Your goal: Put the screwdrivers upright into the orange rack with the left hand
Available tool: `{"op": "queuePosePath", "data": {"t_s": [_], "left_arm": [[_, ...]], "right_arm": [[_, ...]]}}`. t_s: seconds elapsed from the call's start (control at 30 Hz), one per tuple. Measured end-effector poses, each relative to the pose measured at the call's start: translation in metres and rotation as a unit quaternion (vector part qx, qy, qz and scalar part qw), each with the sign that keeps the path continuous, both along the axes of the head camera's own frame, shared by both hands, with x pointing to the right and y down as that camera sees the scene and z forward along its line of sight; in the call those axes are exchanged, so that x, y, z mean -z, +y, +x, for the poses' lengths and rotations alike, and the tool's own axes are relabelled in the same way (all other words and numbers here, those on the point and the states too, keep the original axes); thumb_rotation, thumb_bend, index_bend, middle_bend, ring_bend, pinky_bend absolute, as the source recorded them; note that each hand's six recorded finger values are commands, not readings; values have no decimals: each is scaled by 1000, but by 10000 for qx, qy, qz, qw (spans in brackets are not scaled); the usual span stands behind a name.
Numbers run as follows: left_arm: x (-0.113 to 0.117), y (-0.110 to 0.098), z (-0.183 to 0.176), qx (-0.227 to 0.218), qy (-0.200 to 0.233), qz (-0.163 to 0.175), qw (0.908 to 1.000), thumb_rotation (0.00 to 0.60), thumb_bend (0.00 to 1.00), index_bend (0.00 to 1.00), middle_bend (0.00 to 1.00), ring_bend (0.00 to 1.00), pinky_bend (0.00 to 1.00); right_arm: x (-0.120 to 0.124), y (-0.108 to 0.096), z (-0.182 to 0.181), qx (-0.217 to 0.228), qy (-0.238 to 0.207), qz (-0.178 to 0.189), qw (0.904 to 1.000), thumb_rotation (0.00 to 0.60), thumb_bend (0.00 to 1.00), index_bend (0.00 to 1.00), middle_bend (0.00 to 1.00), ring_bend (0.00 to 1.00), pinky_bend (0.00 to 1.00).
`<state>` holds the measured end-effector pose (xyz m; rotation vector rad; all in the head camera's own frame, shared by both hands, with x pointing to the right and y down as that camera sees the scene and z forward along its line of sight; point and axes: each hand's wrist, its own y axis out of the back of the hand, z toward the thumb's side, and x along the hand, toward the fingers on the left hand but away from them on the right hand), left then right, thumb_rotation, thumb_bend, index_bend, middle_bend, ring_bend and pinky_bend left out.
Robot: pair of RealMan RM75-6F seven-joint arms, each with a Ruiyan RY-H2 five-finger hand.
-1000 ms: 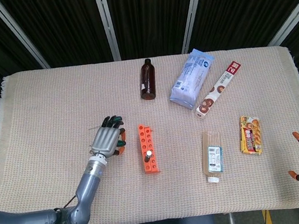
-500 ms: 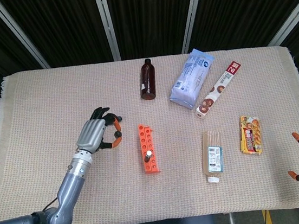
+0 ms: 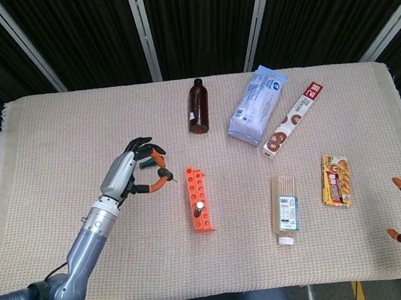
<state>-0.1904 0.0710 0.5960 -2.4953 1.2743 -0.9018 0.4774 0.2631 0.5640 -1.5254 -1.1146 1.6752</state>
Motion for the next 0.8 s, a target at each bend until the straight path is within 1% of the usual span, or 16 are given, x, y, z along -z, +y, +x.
{"op": "queuePosePath", "data": {"t_s": [0.1,0.23,0.43,0.57,0.8], "left_arm": [[5,-5,4,-20,196,-122,9997,600,606,736,293,81,0],[14,-13,9,-68,355,-177,9992,600,606,734,287,78,0],[21,-20,13,-116,399,-220,9989,600,607,729,283,73,0],[24,-24,17,-115,471,-343,9982,600,605,729,281,71,0],[28,-26,21,-154,558,-443,9973,600,604,727,279,68,0]], "right_arm": [[-1,0,0,4,-10,-16,10000,600,25,92,0,0,0],[-2,0,0,-2,-12,-24,10000,600,24,92,0,0,0],[-2,0,1,-21,-10,-44,10000,600,25,92,0,0,0],[-3,0,1,-26,-6,-49,10000,600,26,92,0,0,0],[-2,0,2,-32,-5,-35,10000,600,24,92,0,0,0]]}}
